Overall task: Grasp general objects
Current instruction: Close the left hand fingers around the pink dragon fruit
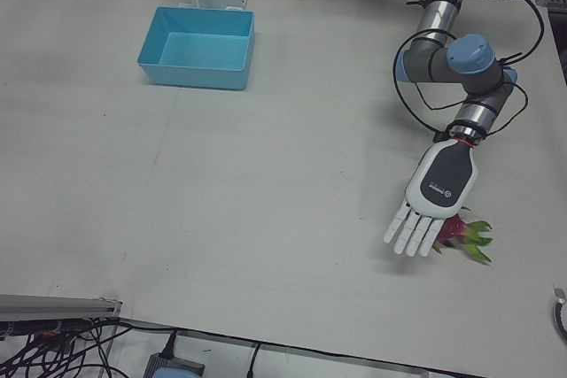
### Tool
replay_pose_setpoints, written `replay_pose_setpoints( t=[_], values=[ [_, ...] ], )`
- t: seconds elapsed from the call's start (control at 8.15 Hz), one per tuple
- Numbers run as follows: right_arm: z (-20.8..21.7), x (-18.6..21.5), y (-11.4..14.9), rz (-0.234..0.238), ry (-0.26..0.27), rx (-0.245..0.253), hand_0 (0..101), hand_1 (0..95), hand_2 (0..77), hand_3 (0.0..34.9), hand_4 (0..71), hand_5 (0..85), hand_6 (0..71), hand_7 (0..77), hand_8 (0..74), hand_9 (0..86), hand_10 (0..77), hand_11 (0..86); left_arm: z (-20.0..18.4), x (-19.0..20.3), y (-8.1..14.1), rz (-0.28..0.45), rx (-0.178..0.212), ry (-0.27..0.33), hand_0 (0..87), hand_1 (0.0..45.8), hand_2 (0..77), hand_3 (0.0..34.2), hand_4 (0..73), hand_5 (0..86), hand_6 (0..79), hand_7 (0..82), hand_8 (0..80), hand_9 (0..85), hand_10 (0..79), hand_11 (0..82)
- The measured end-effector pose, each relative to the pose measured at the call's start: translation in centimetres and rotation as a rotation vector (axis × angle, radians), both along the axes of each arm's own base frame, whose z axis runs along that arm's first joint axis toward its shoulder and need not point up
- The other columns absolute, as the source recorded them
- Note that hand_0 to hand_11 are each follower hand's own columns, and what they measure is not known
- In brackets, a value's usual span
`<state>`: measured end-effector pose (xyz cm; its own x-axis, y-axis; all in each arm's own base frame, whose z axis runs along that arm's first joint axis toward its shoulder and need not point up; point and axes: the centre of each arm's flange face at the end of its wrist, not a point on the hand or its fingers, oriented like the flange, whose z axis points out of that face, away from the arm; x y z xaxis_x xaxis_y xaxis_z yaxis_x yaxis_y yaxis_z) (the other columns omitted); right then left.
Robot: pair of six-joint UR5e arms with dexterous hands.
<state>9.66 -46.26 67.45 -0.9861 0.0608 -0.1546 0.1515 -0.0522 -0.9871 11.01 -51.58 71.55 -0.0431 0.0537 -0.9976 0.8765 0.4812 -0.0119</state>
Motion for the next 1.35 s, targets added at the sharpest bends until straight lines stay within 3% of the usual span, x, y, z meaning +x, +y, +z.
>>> replay_pose_setpoints(
  t=[0.25,0.86,1.35],
  values=[
    [0.0,0.0,0.0,0.000,0.000,0.000,0,94.9,77.4,0.0,0.0,0.0,0.0,0.0,0.0,0.5,0.0,0.5,0.2,1.6,0.2,0.016,-0.007,0.001,78.3,0.0,0.5,0.0,0.5,2.2,0.0,0.5,1.1,0.5,1.1,0.5],
    [0.0,0.0,0.0,0.000,0.000,0.000,0,94.9,77.4,0.0,0.0,0.0,0.0,0.0,0.0,0.5,0.0,0.5,0.6,-2.1,-0.4,-0.055,-0.018,-0.002,68.2,0.0,0.5,0.0,0.0,2.2,0.0,0.5,1.1,0.5,1.1,0.5],
    [0.0,0.0,0.0,0.000,0.000,0.000,0,94.9,77.4,0.0,0.0,0.0,0.0,0.0,0.0,0.5,0.0,0.5,2.4,-2.5,-0.7,-0.071,-0.003,-0.003,62.0,0.0,0.5,0.0,0.5,2.2,0.0,0.5,1.1,0.5,1.1,0.5]
  ],
)
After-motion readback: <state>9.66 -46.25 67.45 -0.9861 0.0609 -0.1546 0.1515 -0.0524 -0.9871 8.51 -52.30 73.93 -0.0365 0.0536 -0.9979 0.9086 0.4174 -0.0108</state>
